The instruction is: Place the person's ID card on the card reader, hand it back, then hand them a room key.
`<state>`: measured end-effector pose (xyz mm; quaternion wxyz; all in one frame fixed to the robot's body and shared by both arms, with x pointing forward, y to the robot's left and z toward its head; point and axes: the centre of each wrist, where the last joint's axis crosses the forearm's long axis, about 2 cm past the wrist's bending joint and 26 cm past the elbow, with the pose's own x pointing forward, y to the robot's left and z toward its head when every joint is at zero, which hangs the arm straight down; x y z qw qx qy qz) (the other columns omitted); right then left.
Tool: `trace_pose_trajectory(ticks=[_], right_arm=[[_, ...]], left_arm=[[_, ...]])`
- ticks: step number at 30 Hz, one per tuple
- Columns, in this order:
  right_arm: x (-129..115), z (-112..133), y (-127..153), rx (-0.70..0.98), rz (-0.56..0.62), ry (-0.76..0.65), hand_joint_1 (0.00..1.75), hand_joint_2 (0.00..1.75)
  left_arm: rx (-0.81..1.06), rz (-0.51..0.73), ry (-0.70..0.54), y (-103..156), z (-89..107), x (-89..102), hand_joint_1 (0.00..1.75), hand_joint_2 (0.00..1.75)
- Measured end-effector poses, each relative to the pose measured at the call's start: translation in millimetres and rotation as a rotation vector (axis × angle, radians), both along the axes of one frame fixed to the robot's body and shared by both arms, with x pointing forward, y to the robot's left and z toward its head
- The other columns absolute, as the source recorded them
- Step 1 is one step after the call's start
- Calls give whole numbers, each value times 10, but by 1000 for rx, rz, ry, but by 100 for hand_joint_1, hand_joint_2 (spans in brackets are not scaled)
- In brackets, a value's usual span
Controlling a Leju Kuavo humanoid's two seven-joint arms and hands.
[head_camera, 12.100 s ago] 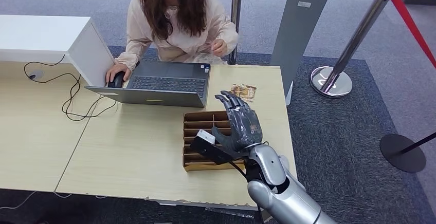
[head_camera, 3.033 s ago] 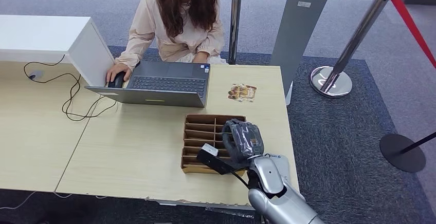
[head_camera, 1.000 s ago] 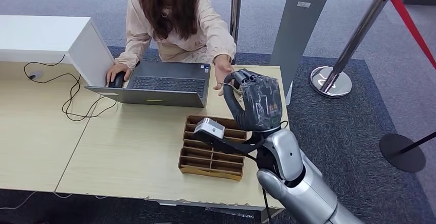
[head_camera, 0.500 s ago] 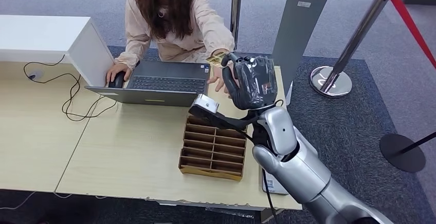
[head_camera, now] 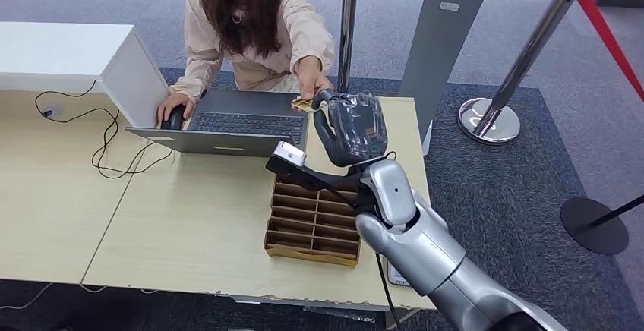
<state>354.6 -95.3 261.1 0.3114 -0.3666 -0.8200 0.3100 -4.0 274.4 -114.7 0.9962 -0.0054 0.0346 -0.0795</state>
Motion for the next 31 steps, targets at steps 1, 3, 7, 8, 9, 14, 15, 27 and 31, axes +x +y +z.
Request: trace_pose_trajectory(ticks=[1,3,7,8,9,14,15,27,31], right_arm=[[8,-15,7,-2,-2,7,174,175],[21,-47,17,-5,-5,20,110,175],[49,-118,25,-9,-11,53,2,175],[54,-134,26,-8,-11,60,0,175],[57,-145,27,-3,-10,65,0,175],[49,-209,19,33,-4,90,0,131],[39,-223,16,46,-1,97,0,87],[-667,-146,-239,428,151,-1,0,0],[-996,-144,-422,539,193,-55,0,0]], left_arm=[[0,-1,0,-3,0,0,0,0],[0,-2,-1,-7,0,1,0,0],[-1,-5,-3,-21,1,7,0,0],[0,-5,-3,-20,1,6,0,0],[1,-6,-3,-19,1,6,0,0],[5,-10,-3,-14,1,6,0,0],[6,-10,-3,-13,1,6,0,0],[26,15,-12,-6,0,-22,0,0],[26,36,-1,-8,0,-27,0,0]])
